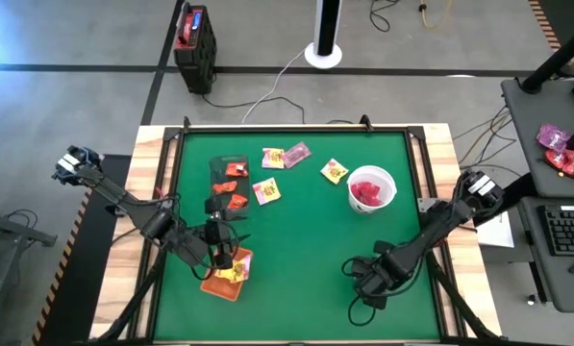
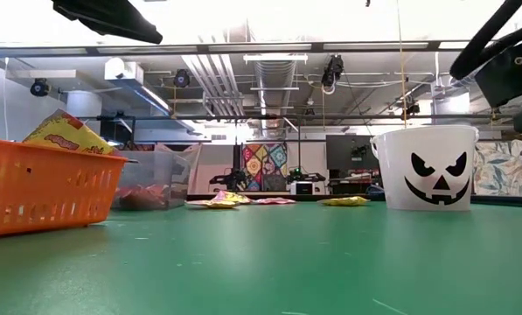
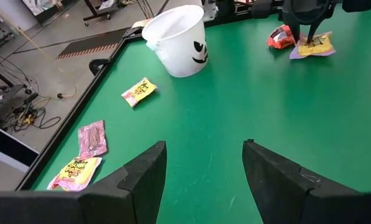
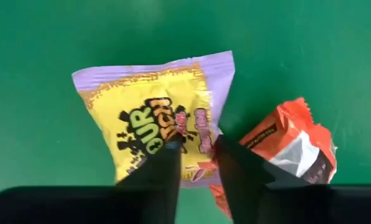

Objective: Sort candy by brand, put in halloween buckets
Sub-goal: Put the yellow candy into the orange bin

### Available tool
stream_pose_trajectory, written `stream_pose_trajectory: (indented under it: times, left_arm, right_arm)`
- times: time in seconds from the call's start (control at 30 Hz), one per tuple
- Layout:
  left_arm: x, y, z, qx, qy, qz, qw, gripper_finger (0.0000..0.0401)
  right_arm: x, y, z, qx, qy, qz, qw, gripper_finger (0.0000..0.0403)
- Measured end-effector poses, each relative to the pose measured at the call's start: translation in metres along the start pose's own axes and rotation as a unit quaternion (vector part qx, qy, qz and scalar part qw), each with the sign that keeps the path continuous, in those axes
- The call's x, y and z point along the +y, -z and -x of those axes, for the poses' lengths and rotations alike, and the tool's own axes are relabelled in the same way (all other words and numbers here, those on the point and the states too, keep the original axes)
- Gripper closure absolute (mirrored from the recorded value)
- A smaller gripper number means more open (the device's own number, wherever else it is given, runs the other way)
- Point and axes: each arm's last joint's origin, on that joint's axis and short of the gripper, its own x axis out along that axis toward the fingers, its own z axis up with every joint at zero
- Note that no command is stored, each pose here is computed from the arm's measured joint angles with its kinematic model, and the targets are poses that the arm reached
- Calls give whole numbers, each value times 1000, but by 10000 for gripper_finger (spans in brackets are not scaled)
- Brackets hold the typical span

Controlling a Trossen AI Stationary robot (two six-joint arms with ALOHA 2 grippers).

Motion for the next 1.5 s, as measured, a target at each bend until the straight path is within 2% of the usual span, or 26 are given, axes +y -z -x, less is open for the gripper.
stream_pose_trajectory:
  times: [0.1,0.13,0.33,0.47,0.57,0.67,0.87,1.0,1.17,1.3,1.5]
  left_arm:
    - [0,0,0,0,0,-1,1000,207]
    - [0,0,0,0,0,0,1000,207]
    - [-3,1,-3,2,0,-3,1000,207]
    - [-12,2,-11,3,4,-13,1000,207]
    - [-21,0,-18,-10,39,-24,999,207]
    - [-33,-6,-26,-48,57,-42,996,207]
    - [-35,-17,-49,-101,31,-40,994,207]
    - [-31,-18,-60,-106,14,-24,994,207]
    - [-29,-22,-62,-121,13,-8,993,207]
    - [-29,-24,-61,-129,32,-4,991,207]
    - [-20,-27,-66,-133,2,46,990,207]
  right_arm:
    - [1,-1,2,-5,-3,9,1000,377]
    - [1,-1,4,-11,-5,12,1000,383]
    - [2,-5,28,-99,1,20,995,394]
    - [3,-14,47,-192,18,42,980,394]
    - [4,-24,57,-277,55,64,957,394]
    - [5,-38,67,-371,109,86,918,394]
    - [9,-71,84,-515,211,115,823,394]
    - [10,-91,94,-563,242,121,781,394]
    - [6,-109,96,-577,274,133,758,394]
    - [1,-118,94,-576,287,133,754,394]
    - [3,-124,90,-578,288,140,751,394]
